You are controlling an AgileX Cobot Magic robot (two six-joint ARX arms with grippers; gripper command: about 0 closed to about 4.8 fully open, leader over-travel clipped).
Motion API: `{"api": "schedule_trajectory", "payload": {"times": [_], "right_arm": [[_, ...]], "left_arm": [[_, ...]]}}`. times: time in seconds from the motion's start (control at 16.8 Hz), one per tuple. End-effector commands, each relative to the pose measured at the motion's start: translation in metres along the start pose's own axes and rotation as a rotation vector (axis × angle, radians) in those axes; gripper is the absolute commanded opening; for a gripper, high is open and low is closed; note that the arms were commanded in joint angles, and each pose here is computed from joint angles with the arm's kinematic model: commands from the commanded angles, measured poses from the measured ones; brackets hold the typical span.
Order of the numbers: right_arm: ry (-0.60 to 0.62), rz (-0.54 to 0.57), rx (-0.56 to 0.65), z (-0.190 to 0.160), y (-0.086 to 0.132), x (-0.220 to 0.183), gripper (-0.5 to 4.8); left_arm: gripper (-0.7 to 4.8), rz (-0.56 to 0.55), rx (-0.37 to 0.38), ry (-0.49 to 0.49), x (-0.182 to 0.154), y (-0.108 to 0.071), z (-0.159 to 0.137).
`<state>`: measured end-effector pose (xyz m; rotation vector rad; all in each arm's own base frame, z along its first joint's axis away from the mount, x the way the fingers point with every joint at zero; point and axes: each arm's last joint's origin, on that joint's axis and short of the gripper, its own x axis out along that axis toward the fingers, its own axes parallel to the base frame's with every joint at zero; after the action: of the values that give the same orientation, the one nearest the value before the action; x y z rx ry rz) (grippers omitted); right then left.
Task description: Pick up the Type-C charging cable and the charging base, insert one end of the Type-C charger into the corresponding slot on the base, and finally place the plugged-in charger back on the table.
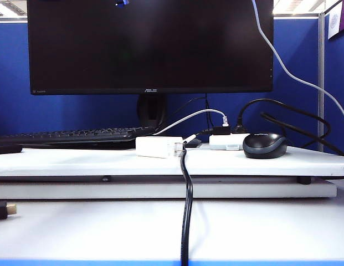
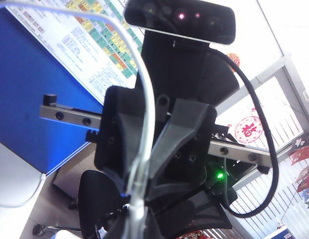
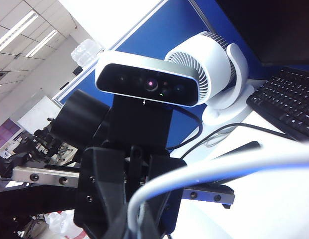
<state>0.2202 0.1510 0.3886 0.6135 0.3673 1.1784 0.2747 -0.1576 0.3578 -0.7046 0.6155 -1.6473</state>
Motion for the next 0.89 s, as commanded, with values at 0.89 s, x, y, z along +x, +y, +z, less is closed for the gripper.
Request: {"api": "schedule_trajectory", "payload": {"times": [0.89], "right_arm": [[0.156,0.094,0.174,-0.001,-0.005,-0.008,-0.05]], "left_arm": [[1.75,-0.051,-0.003,0.109,0.015,-0.002,-0.009]]}}
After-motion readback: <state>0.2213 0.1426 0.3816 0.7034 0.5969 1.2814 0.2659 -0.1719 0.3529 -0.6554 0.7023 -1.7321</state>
